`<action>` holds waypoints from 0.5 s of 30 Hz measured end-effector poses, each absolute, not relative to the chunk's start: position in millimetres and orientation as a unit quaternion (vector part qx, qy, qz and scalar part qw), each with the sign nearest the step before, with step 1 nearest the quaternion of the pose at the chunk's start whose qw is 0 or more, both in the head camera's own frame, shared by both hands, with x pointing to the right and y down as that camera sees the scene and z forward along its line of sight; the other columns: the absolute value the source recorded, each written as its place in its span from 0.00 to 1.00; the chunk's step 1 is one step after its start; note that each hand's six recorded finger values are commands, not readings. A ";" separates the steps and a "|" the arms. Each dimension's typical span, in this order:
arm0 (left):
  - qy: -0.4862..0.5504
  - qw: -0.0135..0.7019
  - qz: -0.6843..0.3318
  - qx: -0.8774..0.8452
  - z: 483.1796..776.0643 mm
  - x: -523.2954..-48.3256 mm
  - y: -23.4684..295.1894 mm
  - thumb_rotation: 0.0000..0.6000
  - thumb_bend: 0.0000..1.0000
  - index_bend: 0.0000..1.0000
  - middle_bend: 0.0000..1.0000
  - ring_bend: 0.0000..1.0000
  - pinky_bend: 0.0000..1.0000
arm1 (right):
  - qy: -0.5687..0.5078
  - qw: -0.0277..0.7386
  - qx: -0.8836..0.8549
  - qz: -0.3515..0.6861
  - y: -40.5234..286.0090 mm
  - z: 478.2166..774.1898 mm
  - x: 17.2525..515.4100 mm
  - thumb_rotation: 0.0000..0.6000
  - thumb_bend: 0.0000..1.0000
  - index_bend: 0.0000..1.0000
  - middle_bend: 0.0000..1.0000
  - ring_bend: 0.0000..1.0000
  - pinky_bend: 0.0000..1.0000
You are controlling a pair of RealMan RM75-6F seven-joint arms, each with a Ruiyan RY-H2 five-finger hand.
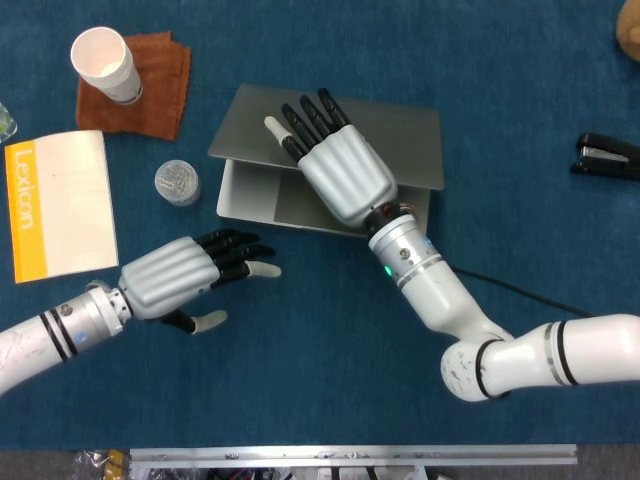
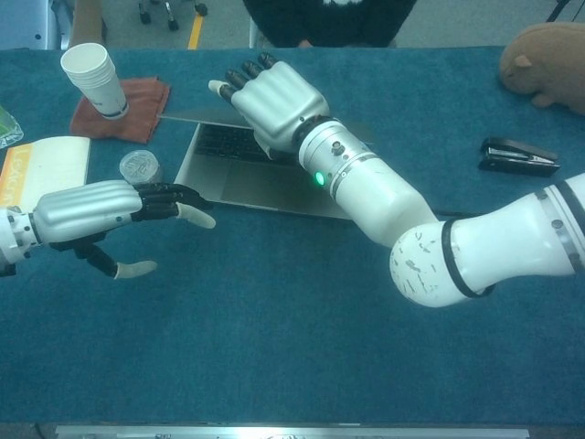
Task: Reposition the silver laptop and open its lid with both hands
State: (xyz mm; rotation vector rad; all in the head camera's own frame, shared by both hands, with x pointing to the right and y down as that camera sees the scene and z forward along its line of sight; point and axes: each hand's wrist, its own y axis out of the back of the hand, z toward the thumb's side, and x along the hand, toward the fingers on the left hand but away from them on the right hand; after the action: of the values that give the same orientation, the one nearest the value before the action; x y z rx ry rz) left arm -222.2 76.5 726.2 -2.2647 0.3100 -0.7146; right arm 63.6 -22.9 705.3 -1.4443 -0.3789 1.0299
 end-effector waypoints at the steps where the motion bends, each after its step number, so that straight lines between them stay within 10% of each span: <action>1: 0.121 0.362 -0.278 -0.882 728.2 -221.1 75.7 1.00 0.38 0.15 0.08 0.01 0.07 | -0.164 0.617 -0.626 0.448 -23.2 705.3 64.0 1.00 0.51 0.00 0.06 0.02 0.07; 15: 0.129 0.337 -0.302 -0.883 758.3 -204.5 54.3 1.00 0.38 0.15 0.08 0.01 0.07 | -0.165 0.614 -0.628 0.449 -23.4 705.2 65.0 1.00 0.51 0.00 0.06 0.02 0.07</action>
State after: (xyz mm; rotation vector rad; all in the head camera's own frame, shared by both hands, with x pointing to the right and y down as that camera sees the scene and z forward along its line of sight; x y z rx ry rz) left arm -204.5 54.3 758.3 -2.3012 0.3373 -0.7864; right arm 65.0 -23.4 705.2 -1.4463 -0.3812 1.0352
